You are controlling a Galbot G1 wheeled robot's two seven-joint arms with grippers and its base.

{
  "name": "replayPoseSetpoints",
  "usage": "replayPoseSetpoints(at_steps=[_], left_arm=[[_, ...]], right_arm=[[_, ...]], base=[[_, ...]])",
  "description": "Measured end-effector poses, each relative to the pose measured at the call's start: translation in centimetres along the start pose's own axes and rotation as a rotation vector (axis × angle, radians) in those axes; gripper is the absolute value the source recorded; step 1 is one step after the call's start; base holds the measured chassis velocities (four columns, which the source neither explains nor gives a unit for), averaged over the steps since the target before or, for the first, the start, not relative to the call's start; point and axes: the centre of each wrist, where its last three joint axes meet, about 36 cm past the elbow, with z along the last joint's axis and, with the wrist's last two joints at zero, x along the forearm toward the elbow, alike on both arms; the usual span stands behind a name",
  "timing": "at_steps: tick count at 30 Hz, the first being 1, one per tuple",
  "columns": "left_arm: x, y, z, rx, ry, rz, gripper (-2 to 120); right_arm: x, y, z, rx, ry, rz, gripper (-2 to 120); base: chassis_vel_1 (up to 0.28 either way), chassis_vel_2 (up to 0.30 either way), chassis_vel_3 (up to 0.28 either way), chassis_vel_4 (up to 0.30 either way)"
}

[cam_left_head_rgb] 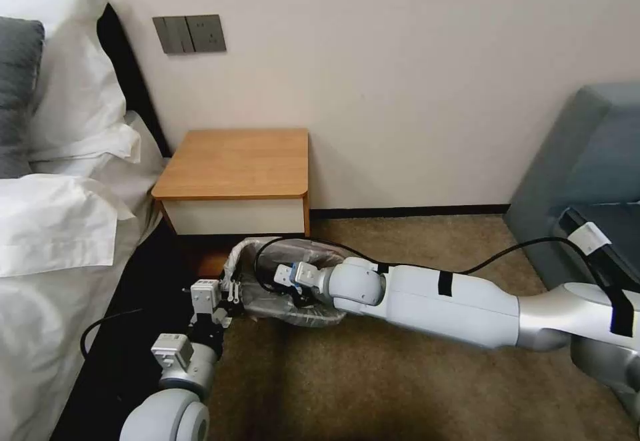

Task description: Pick up the garbage bag from the table and place it over the trash can.

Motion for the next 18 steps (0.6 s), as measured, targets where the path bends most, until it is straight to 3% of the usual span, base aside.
replayPoseSetpoints(at_steps=[7, 13, 18], left_arm=[[-0.4, 0.3, 0.1, 0.074, 0.020, -0.021, 10], [-0.2, 0.3, -0.1, 0.176, 0.063, -0.026, 10], [-0.3, 0.5, -0.3, 0.290, 0.138, 0.003, 10]], right_arm=[[4.8, 1.6, 0.5, -0.061, -0.090, -0.001, 0], [9.2, 2.9, 2.8, -0.156, -0.168, 0.042, 0], [14.6, 2.5, 4.4, -0.244, -0.289, 0.195, 3]], base=[[0.000, 0.000, 0.000, 0.000], [0.000, 0.000, 0.000, 0.000], [0.000, 0.000, 0.000, 0.000]])
